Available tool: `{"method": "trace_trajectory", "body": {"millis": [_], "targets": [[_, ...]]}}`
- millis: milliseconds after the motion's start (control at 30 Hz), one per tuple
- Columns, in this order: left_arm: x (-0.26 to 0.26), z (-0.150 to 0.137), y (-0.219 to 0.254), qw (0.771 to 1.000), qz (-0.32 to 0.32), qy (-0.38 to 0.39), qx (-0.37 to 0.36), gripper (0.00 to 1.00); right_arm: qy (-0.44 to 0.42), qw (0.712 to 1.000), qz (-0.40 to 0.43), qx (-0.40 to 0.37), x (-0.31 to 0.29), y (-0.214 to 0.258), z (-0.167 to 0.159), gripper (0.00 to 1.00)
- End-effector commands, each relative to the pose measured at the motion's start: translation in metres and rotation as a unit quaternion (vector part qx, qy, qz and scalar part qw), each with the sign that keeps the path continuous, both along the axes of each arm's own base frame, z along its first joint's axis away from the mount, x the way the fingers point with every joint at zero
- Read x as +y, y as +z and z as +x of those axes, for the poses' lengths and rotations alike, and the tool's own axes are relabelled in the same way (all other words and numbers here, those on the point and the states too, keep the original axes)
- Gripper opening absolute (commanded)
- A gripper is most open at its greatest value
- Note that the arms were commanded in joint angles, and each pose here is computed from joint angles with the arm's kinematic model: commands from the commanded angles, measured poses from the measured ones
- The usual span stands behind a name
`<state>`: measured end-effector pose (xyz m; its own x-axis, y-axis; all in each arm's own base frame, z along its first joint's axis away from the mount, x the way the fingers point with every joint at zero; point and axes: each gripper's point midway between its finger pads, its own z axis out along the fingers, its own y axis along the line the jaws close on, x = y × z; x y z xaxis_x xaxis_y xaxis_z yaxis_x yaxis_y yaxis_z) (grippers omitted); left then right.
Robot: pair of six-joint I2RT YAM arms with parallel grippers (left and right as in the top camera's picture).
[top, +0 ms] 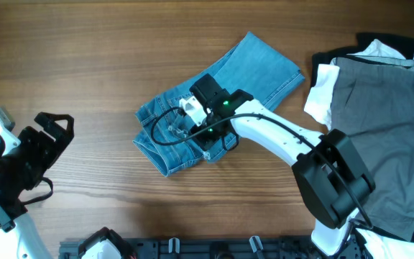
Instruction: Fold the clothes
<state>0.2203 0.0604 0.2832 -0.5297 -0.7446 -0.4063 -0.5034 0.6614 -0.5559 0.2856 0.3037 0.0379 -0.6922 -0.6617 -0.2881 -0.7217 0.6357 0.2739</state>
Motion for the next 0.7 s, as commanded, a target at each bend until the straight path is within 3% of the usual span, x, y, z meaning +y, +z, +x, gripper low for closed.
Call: {"method": "trace_trajectory", "body": {"millis": [0, 167, 333, 500, 667], "targets": [[-0.001, 0.001, 0.004, 1.000, 0.011, -0.009, -0.005, 1.00, -0.023, 0.999, 0.023, -0.043, 0.004, 0.035, 0.016, 0.04], [-0.001, 0.001, 0.004, 1.000, 0.011, -0.009, -0.005, 1.00, -0.133, 0.977, 0.035, -0.161, -0.012, 0.103, 0.061, 0.04], [-0.001, 0.001, 0.004, 1.000, 0.011, -0.009, -0.006, 1.00, -0.162, 0.939, 0.135, -0.271, -0.008, 0.198, 0.078, 0.04], [-0.001, 0.001, 0.004, 1.000, 0.011, -0.009, -0.005, 1.00, -0.140, 0.925, 0.228, -0.269, 0.014, 0.241, 0.064, 0.04], [-0.001, 0.001, 0.004, 1.000, 0.011, -0.009, -0.006, 1.00, -0.110, 0.941, 0.232, -0.220, 0.047, 0.210, 0.048, 0.04]]}}
